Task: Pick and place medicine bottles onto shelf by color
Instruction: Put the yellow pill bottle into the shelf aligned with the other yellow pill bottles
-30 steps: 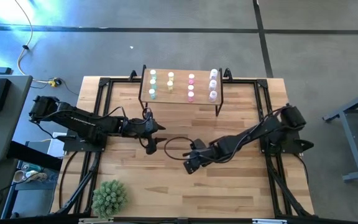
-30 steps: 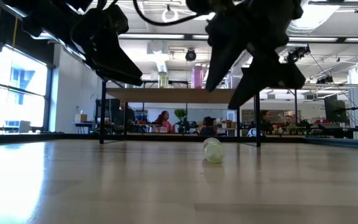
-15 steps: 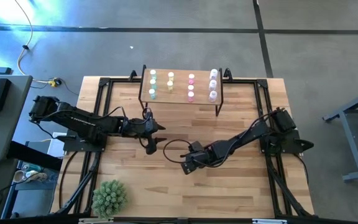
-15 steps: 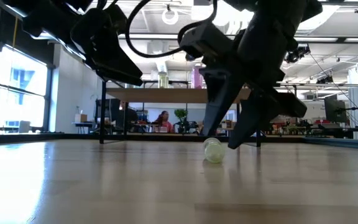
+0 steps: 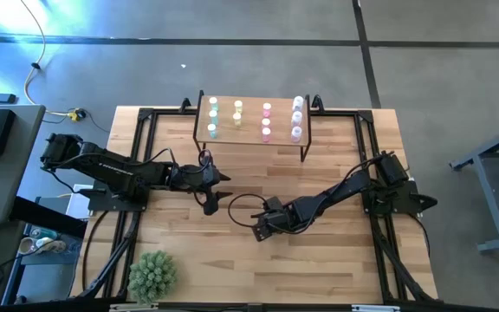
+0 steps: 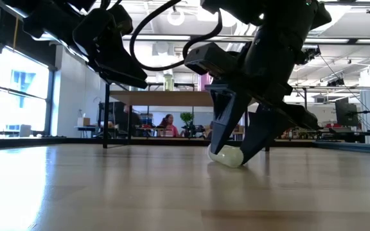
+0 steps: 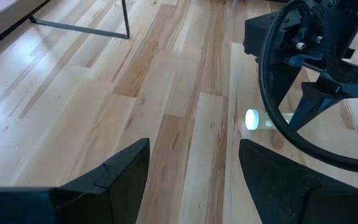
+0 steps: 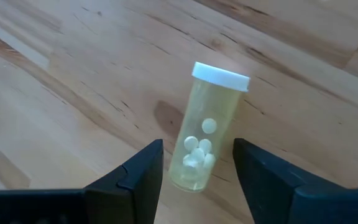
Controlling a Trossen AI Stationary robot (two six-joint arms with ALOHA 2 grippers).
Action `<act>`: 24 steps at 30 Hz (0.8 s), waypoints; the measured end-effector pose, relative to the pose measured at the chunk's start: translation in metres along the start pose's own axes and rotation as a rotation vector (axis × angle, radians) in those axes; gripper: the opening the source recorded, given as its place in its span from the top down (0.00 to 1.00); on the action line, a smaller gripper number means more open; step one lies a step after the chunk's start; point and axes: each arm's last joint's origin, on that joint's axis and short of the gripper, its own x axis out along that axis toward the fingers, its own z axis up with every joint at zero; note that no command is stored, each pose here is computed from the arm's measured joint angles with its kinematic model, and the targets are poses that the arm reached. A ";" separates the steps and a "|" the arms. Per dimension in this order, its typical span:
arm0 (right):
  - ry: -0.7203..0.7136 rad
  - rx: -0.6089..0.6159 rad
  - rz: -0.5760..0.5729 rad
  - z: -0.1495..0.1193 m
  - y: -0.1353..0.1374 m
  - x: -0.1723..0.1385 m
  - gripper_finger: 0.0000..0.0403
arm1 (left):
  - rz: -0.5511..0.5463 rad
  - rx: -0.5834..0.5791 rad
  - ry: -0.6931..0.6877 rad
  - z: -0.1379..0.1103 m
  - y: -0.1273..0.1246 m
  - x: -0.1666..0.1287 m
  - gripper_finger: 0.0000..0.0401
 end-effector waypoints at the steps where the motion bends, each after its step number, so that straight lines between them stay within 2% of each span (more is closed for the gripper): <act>1: 0.001 -0.001 -0.007 0.000 -0.001 0.000 0.55 | 0.000 0.000 0.000 0.000 0.000 0.000 0.40; 15: 0.018 -0.068 -0.049 -0.001 -0.005 0.000 0.77 | -0.003 0.000 0.001 0.000 0.000 0.000 0.40; 24: -0.016 -0.186 -0.005 0.002 0.000 -0.012 0.78 | -0.064 0.015 0.012 0.000 -0.002 0.000 0.40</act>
